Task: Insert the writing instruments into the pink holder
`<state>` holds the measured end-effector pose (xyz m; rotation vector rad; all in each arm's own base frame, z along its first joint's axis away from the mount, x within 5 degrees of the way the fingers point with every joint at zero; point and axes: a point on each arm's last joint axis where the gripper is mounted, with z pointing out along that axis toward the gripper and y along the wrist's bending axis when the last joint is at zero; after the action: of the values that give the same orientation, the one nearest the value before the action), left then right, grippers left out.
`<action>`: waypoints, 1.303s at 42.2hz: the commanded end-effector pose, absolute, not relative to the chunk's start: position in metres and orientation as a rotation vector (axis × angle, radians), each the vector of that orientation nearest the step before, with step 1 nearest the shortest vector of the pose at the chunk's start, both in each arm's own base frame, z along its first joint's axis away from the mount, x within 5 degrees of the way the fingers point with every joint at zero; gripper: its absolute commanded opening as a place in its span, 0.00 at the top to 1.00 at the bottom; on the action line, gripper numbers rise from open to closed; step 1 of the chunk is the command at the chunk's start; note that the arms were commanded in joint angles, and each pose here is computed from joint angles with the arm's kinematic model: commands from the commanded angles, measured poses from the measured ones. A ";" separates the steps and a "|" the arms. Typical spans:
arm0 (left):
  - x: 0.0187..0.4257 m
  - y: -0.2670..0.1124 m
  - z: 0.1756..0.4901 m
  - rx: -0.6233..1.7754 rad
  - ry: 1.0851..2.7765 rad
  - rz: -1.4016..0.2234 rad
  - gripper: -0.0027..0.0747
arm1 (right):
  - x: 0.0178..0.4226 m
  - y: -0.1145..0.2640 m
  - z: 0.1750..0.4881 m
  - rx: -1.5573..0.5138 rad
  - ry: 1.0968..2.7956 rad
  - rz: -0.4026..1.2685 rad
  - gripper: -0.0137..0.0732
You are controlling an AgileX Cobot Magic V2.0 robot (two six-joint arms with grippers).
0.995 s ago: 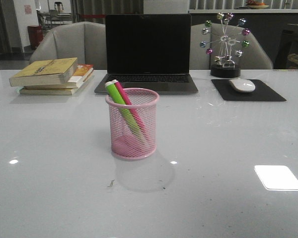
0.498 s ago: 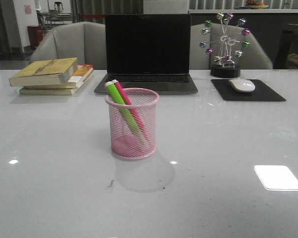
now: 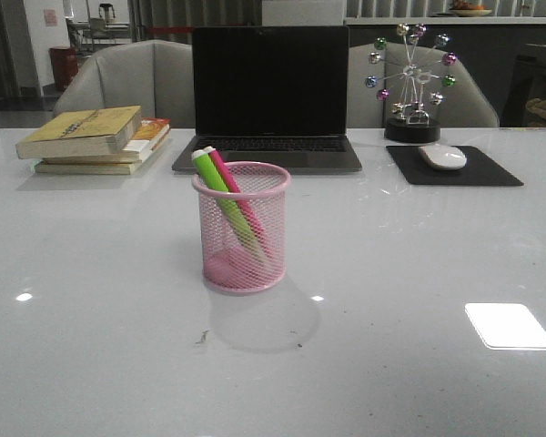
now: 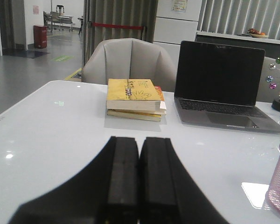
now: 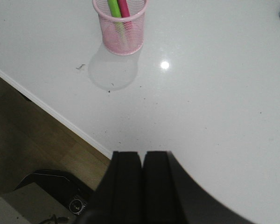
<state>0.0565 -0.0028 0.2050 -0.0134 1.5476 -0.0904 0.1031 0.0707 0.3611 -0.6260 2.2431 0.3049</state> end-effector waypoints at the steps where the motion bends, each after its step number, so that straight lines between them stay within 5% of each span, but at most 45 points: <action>1: 0.054 -0.003 0.214 -0.016 1.441 -0.099 0.85 | 0.105 0.071 0.373 -0.616 2.158 0.309 0.78; 55: 0.054 -0.003 0.214 -0.009 1.443 -0.106 0.85 | 0.097 0.055 0.372 -0.598 2.061 0.261 0.78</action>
<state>0.0564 -0.0029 0.2050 -0.0108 1.5477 -0.0930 0.0985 0.0617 0.3610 -0.6011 2.2104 0.2864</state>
